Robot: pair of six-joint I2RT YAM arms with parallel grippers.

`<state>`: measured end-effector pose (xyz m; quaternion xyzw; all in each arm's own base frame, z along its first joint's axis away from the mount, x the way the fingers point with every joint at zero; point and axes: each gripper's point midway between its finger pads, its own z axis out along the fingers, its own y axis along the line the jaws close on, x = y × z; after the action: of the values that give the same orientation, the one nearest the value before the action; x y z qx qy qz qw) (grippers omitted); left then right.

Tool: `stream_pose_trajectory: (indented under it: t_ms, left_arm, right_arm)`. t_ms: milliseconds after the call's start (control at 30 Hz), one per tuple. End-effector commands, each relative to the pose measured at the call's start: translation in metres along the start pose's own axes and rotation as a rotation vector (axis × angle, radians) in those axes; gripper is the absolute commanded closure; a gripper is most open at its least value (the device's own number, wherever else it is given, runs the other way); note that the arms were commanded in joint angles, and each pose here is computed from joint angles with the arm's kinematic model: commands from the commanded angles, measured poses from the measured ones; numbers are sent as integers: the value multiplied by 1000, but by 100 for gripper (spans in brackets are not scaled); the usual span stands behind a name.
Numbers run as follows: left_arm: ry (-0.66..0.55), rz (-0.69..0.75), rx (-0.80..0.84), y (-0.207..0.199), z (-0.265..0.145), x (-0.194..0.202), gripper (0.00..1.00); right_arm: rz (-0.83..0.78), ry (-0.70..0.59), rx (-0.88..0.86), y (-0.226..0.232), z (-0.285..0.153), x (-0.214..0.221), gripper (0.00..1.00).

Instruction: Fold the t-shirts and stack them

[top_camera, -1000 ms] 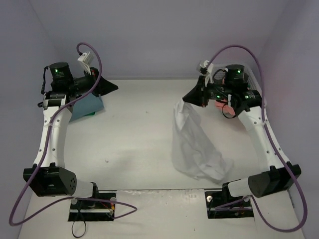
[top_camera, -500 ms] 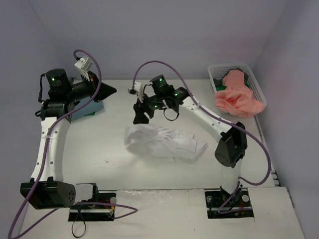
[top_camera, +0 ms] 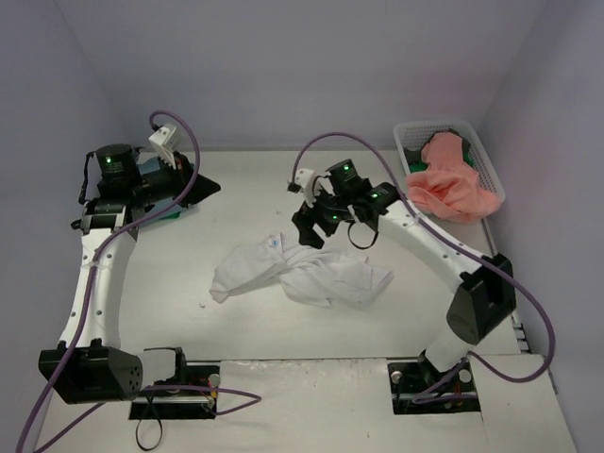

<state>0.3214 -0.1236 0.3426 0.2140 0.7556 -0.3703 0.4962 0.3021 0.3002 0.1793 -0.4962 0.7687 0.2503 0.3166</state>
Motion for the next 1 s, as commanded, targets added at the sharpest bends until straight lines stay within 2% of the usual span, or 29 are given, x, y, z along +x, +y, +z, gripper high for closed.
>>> stream_pose_trajectory:
  t_ms: [0, 100, 233, 267, 300, 367, 633, 733, 967]
  left_arm:
    - [-10, 106, -9, -8, -9, -7, 100]
    - [13, 127, -28, -4, -11, 2, 100]
    - [47, 136, -55, 3, -12, 13, 99]
    - [66, 132, -56, 3, -12, 18, 90]
    - [77, 127, -55, 5, -12, 21, 75]
    - [98, 112, -53, 7, -10, 29, 62]
    - [119, 92, -77, 14, -9, 42, 30]
    - [132, 88, -94, 19, -9, 50, 27]
    - [191, 93, -181, 42, -11, 74, 27]
  right_arm:
    - [54, -13, 202, -47, -42, 14, 29]
    - [121, 48, 274, -73, -57, 57, 35]
    - [193, 114, 248, -84, -56, 109, 43]
    - [213, 141, 240, -84, -54, 124, 43]
    - [218, 160, 230, -83, -51, 133, 42]
    - [205, 185, 211, -80, -47, 145, 39]
    - [219, 245, 142, -76, -33, 177, 39]
    - [226, 271, 127, -75, -28, 187, 39]
    - [281, 307, 130, -73, -24, 201, 41]
